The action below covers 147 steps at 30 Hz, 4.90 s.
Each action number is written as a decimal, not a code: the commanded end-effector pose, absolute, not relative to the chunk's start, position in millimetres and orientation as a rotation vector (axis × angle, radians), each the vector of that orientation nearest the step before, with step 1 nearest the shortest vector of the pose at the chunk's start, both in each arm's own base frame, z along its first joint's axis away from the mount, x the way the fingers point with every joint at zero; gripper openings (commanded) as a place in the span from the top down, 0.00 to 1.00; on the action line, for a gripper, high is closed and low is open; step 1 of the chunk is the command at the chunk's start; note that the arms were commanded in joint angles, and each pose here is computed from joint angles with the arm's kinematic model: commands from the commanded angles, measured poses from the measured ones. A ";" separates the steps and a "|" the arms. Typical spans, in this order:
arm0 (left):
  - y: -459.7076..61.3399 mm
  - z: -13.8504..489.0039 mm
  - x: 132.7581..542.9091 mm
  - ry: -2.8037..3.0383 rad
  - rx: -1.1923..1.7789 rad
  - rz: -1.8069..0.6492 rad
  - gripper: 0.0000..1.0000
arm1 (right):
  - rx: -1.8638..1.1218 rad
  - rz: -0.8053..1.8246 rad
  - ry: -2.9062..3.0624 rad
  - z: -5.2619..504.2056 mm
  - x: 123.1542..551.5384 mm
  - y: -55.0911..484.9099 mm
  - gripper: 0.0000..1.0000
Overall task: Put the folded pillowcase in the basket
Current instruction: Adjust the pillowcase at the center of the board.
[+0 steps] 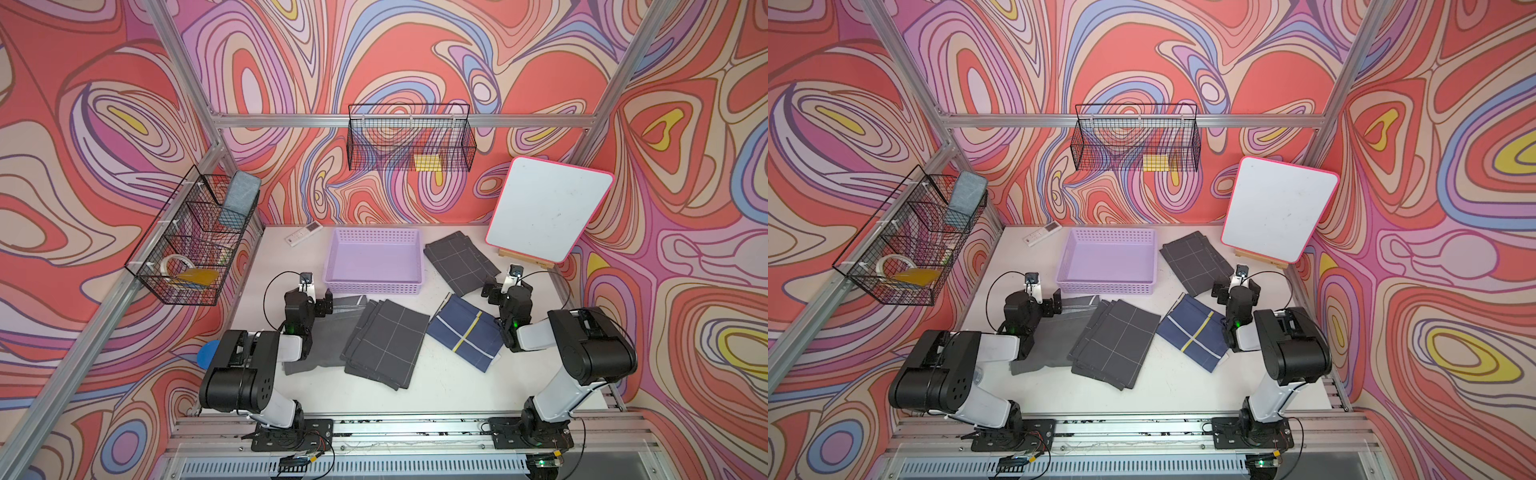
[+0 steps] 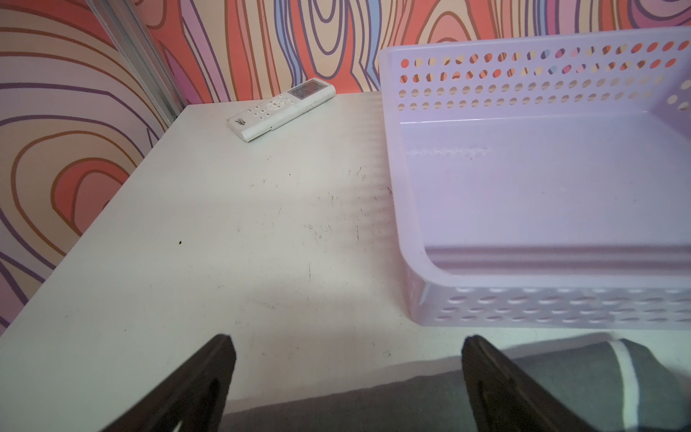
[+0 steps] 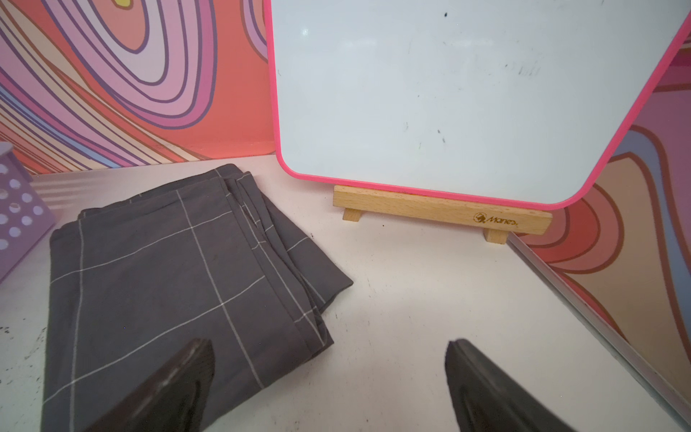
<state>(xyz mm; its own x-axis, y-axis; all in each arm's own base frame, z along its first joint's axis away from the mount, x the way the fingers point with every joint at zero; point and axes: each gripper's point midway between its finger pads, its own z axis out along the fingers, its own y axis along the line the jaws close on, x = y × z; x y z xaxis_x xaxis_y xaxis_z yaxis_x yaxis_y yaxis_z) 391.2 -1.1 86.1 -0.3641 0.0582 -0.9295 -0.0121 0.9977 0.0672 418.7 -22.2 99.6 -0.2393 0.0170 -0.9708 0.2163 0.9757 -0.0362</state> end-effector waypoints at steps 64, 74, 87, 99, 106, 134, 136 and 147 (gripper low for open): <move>-130.1 87.9 252.1 2.450 -0.100 -0.690 0.01 | -0.334 0.773 2.522 118.9 314.6 227.1 0.10; -131.0 77.2 241.9 2.460 -0.100 -0.688 0.01 | -0.341 0.597 2.693 64.6 318.8 228.9 0.23; -132.3 71.6 243.4 2.473 -0.094 -0.686 0.01 | -0.291 0.582 2.773 35.9 332.0 237.3 0.46; -130.9 70.2 241.5 2.470 -0.105 -0.685 0.01 | -0.227 0.651 2.804 28.9 326.4 243.2 0.61; -129.4 68.7 239.4 2.470 -0.119 -0.686 0.01 | -0.193 0.699 2.801 31.6 323.9 247.8 0.87; -126.6 67.1 235.8 2.494 -0.158 -0.675 0.01 | 0.124 0.460 2.796 74.1 229.6 163.5 0.83; -127.1 66.5 236.0 2.495 -0.162 -0.680 0.01 | 0.066 0.446 2.783 78.9 231.3 163.0 0.54; -133.9 70.8 224.3 2.494 -0.256 -0.781 0.01 | -0.488 0.514 2.647 100.6 291.4 222.7 0.29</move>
<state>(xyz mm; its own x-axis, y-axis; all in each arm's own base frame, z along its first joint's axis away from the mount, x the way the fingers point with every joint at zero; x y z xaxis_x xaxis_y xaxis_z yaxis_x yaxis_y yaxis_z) 236.0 -132.2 75.2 -0.8377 -0.2890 -0.4634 0.0141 0.8367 -0.5474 279.2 200.9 99.0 -0.9124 -0.1177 -0.3921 -0.2430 0.9265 0.2874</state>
